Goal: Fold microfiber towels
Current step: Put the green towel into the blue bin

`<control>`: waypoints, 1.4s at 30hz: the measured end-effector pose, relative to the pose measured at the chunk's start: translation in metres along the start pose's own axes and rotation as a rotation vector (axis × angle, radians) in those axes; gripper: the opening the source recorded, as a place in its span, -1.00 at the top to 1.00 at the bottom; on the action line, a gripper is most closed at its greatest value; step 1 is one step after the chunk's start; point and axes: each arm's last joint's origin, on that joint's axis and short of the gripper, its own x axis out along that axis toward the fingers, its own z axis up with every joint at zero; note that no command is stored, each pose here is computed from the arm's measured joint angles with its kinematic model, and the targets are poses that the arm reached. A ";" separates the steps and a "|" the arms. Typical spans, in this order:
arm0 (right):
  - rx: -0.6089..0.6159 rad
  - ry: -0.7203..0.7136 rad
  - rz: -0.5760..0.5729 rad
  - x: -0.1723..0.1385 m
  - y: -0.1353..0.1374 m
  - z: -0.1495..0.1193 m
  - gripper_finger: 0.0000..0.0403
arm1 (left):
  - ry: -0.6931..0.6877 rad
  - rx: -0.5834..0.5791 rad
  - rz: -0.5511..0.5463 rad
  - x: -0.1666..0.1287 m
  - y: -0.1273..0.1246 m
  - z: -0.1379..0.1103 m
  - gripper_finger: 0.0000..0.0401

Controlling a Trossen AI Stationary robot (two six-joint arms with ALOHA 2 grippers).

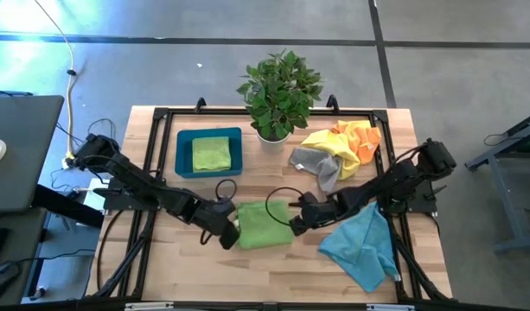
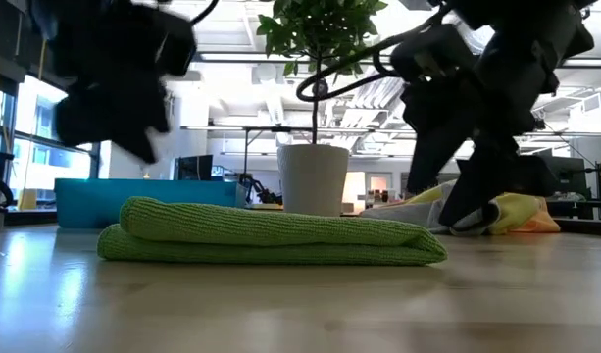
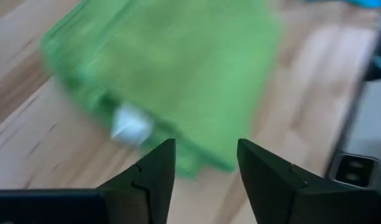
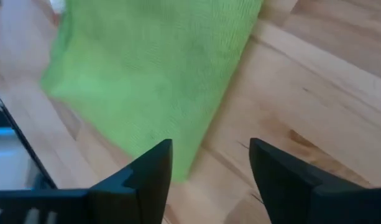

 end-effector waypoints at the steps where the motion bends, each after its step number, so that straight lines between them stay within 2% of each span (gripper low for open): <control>1: -0.023 0.002 -0.001 0.000 0.000 -0.001 -0.06 | -0.027 0.062 -0.038 0.000 -0.004 0.002 0.17; 3: -0.060 0.005 -0.001 0.000 0.000 -0.002 -0.07 | -0.090 0.205 -0.115 -0.001 -0.013 0.007 0.17; 6: -0.078 0.012 -0.001 0.000 0.000 -0.002 -0.07 | -0.164 0.359 -0.150 0.004 -0.019 0.011 0.17; 13: -0.121 0.023 0.000 0.000 0.000 -0.004 -0.03 | -0.151 0.629 -0.030 0.035 -0.009 0.004 0.17; 17: -0.127 0.024 -0.005 0.000 0.000 -0.004 -0.02 | -0.107 0.672 0.014 0.050 -0.003 -0.003 0.17; 25: -0.142 0.027 -0.014 0.000 -0.001 -0.004 -0.02 | 0.011 0.582 0.111 0.064 0.012 -0.013 0.17; 31: -0.147 0.026 -0.020 0.000 -0.002 -0.003 -0.02 | 0.102 0.443 0.194 0.052 0.019 -0.021 0.18; 34: -0.143 0.022 -0.021 0.000 -0.002 -0.001 -0.02 | 0.122 0.400 0.177 0.043 0.016 -0.025 0.18; 39: -0.160 0.008 -0.025 0.000 -0.003 0.004 -0.02 | 0.065 0.167 0.096 0.019 0.004 -0.015 0.18; 42: -0.160 0.000 -0.025 0.001 -0.004 0.008 -0.02 | 0.018 -0.010 0.141 0.005 0.007 -0.012 0.18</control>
